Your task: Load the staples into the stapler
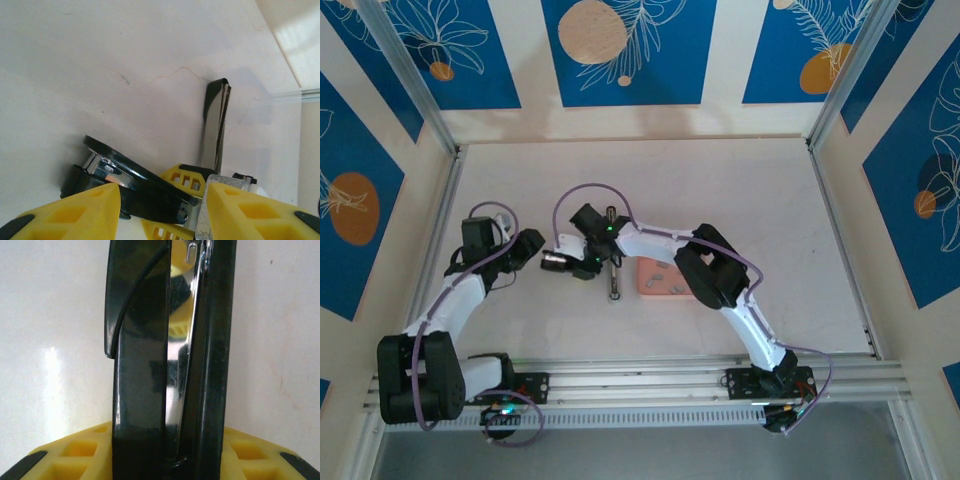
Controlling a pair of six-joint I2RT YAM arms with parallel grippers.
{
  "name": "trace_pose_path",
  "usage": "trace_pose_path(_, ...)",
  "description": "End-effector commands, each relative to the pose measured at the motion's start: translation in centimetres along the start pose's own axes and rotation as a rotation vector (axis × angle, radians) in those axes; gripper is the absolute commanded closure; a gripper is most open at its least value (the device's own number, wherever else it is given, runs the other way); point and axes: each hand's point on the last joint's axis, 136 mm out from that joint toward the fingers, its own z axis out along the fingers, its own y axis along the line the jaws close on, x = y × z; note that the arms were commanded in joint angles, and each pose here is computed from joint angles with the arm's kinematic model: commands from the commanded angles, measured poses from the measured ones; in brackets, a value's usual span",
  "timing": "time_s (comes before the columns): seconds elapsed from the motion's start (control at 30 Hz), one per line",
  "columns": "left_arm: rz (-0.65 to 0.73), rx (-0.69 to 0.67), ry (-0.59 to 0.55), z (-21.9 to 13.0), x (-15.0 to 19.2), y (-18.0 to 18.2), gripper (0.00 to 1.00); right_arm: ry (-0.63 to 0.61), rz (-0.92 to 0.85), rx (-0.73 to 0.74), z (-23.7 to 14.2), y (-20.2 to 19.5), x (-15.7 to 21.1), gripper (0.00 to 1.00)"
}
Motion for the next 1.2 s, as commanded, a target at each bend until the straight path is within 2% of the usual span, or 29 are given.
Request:
trace_pose_path(0.0,0.046,0.116,-0.001,-0.9,-0.2,-2.4,0.51,-0.199,0.027,0.044,-4.6,-0.9,-4.2,0.71)
trace_pose_path(0.2,0.111,0.320,-0.040,-2.7,-0.6,-7.5,0.52,-0.434,0.352,0.163,-11.0,-3.7,-5.4,0.72)
trace_pose_path(0.33,0.227,0.464,-0.121,-4.4,-0.3,-11.2,0.50,-0.604,0.562,0.197,-14.4,-3.3,-5.0,0.72)
trace_pose_path(0.43,0.286,0.526,-0.140,-4.7,0.5,-12.7,0.46,-0.669,0.651,0.218,-15.5,-2.1,-4.5,0.72)
trace_pose_path(0.5,0.307,0.552,-0.121,-4.4,1.2,-13.3,0.40,-0.691,0.655,0.231,-15.7,-1.1,-4.4,0.73)
trace_pose_path(0.67,0.334,0.572,-0.073,-3.1,2.7,-14.1,0.37,-0.735,0.635,0.246,-16.2,0.6,-4.9,0.74)
trace_pose_path(1.17,0.314,0.488,-0.077,-1.1,3.2,-13.2,0.38,-0.819,0.686,0.251,-18.0,0.9,-4.3,0.75)
